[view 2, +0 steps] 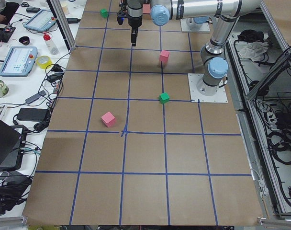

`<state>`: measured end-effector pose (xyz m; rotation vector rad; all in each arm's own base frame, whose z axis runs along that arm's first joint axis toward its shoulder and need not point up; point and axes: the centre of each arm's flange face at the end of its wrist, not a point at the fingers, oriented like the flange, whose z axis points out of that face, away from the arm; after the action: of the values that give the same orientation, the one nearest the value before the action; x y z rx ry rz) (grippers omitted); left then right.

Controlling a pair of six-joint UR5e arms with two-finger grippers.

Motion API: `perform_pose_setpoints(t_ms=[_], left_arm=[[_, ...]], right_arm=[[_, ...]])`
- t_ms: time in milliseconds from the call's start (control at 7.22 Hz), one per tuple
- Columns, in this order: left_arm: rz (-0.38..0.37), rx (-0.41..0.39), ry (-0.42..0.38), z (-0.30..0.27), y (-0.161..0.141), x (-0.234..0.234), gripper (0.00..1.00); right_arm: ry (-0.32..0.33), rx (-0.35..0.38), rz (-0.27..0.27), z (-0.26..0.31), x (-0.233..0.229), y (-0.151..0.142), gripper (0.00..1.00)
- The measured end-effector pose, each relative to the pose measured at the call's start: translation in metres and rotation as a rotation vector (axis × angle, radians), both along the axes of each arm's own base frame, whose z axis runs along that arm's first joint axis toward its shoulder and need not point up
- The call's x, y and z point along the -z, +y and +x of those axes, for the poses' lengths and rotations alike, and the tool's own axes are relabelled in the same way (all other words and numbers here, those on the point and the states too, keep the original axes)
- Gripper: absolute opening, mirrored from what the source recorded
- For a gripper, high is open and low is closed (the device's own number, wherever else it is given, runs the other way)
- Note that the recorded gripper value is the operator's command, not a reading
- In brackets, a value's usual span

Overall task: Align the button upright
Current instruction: 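Lift the switch out of the tray and carry it toward the table center, then lower the switch onto the table with the right gripper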

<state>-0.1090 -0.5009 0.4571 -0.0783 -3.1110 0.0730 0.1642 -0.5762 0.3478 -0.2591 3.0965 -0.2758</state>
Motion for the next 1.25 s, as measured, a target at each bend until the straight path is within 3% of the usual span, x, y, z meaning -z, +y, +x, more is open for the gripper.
perform_pose_setpoints(t_ms=[277,692,1246], left_arm=[[0.001,0.000,0.001,0.000,0.000,0.000,1.00],[0.000,-0.001,0.002,0.000,0.000,0.000,1.00],[-0.008,0.006,0.048,-0.006,0.000,-0.001,1.00]], right_arm=[[-0.013,-0.076,-0.003,0.108,0.031,0.021,0.00],[-0.020,-0.147,0.010,0.202,0.094,0.048,0.00],[-0.017,-0.165,0.028,0.230,0.151,0.056,0.00]])
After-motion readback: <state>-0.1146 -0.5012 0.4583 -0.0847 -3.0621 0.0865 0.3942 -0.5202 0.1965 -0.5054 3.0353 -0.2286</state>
